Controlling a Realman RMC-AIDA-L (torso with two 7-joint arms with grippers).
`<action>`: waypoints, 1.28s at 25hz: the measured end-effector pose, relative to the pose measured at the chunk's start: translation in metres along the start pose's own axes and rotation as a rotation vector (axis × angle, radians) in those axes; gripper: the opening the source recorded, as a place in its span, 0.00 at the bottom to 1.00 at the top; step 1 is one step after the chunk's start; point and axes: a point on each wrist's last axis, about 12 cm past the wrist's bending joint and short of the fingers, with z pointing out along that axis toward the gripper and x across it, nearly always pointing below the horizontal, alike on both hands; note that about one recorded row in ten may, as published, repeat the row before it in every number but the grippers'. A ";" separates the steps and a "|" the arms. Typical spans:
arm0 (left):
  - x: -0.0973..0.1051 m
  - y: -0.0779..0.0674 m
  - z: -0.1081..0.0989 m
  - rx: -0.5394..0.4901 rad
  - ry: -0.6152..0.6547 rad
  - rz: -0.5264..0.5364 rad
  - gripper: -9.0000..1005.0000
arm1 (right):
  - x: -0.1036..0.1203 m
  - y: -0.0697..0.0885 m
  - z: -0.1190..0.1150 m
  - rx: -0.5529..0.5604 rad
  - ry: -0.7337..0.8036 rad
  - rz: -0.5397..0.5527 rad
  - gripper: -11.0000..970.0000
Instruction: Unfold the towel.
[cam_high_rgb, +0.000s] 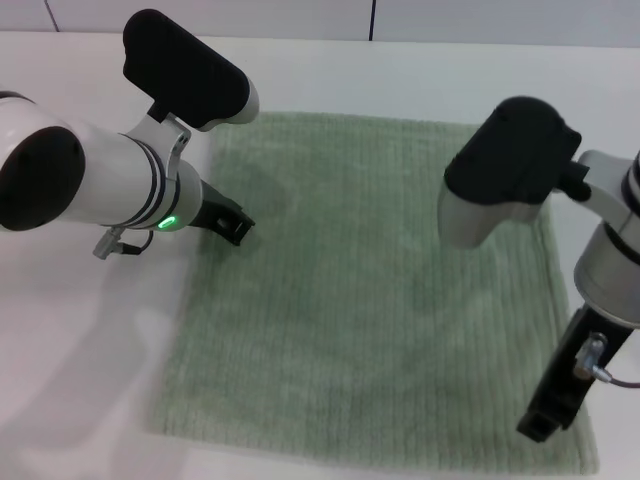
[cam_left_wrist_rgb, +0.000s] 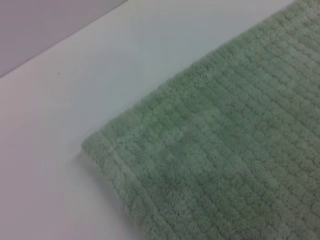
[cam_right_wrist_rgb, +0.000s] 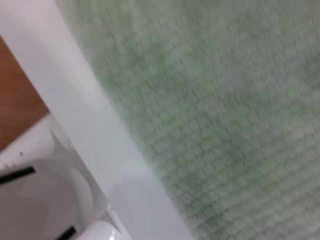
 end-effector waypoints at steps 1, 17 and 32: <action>-0.001 0.000 0.000 0.000 -0.002 0.003 0.01 | -0.001 0.000 -0.005 -0.018 -0.029 0.002 0.36; -0.018 0.050 -0.023 -0.215 -0.481 -0.074 0.03 | 0.001 -0.059 0.008 0.290 -0.820 0.043 0.39; 0.109 0.076 -0.025 -0.592 -1.166 -0.282 0.14 | 0.003 -0.058 0.075 0.830 -1.276 0.157 0.39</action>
